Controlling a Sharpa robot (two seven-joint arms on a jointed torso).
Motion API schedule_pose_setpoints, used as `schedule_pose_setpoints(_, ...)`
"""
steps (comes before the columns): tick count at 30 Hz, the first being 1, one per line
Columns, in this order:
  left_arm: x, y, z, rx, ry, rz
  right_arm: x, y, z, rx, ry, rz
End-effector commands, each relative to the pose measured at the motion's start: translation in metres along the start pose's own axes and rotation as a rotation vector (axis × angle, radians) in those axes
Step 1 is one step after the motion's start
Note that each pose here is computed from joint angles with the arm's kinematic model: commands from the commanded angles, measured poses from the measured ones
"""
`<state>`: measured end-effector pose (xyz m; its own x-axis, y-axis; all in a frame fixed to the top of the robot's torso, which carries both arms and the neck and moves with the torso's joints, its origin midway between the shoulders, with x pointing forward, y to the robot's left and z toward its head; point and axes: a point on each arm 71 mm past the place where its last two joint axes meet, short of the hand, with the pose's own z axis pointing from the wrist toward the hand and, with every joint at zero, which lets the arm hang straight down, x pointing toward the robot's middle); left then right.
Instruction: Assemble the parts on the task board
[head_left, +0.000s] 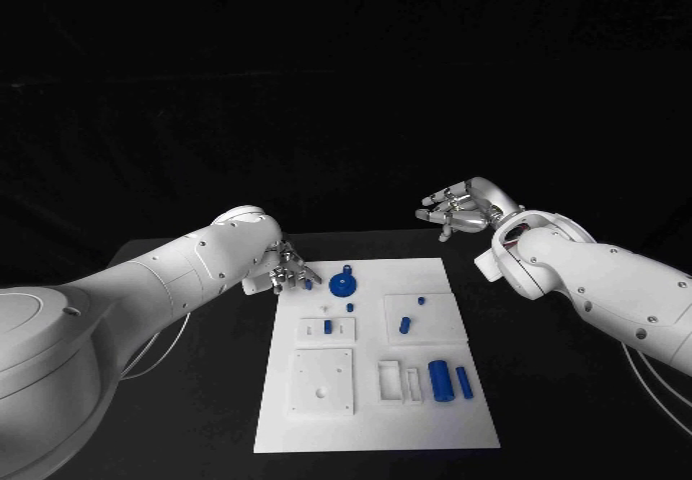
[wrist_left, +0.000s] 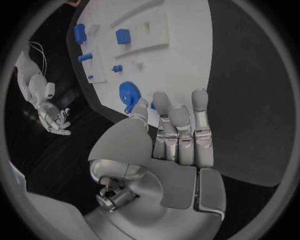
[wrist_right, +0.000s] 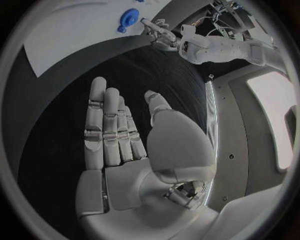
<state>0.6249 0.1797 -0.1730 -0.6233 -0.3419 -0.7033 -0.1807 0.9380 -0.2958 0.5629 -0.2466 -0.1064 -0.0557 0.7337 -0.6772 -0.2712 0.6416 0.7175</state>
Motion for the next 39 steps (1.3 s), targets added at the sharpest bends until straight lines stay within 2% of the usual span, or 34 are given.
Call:
schedule_pose_setpoints(1,0.0081,0.0018,0.0024,-0.014,0.039,-0.001,0.001,0.001,0.000,-0.008,0.011,-0.001)
schedule_pose_setpoints(20,0.0073,0.0011,0.0022,0.020,0.034,-0.115,0.001,-0.002,0.002,0.000,0.009,-0.002)
schedule_pose_setpoints(28,0.0054,0.0040,0.0004,0.041,0.004,-0.158,0.000,-0.004,0.002,0.004,0.007,-0.004)
schedule_pose_setpoints(34,0.0051,0.0081,-0.0040,0.053,-0.020,-0.183,-0.003,-0.006,0.001,0.009,0.004,-0.004)
schedule_pose_setpoints(39,0.0057,0.0092,-0.0136,0.065,-0.045,-0.195,-0.005,-0.008,0.000,0.013,0.001,-0.004)
